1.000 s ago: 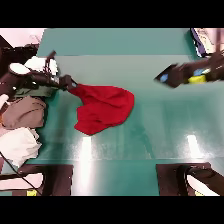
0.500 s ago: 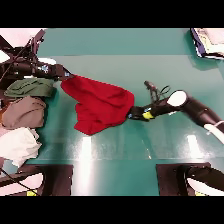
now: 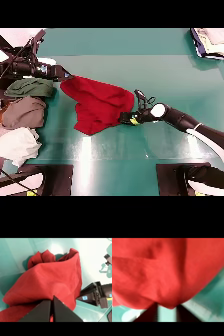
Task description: Fold the shirts.
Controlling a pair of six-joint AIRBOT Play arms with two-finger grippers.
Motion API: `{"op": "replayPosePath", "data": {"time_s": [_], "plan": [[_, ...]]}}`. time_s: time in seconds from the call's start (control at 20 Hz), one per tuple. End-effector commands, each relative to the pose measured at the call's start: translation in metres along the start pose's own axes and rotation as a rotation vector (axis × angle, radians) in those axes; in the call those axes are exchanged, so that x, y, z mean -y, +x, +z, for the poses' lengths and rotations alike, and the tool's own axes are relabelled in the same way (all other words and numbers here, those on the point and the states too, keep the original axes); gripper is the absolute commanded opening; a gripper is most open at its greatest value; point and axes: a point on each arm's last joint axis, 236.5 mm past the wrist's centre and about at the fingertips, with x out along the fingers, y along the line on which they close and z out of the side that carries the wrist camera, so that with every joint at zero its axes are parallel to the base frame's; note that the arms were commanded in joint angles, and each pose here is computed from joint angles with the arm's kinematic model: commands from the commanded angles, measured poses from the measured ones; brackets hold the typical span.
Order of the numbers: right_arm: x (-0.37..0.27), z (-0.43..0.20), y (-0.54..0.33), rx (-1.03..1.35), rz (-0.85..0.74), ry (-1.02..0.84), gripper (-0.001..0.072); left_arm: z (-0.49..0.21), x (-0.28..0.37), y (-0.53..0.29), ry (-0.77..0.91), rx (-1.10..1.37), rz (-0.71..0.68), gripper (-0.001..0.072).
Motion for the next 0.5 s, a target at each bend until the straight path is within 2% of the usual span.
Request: {"op": "replayPosePath", "data": {"time_s": [0.0,0.2,0.45], "plan": [[-0.005,0.014,0.002,0.079,0.006,-0.022,0.0015,-0.003,0.003,-0.001,-0.003,-0.014,-0.009,0.0023],[-0.012,0.045,-0.053,0.188,0.01,-0.121,0.0012,0.02,0.019,-0.021,0.047,0.055,0.0,0.0022],[-0.032,0.108,-0.23,0.442,-0.049,-0.267,0.0011,0.088,0.111,-0.118,0.281,0.313,0.013,0.0022]]}}
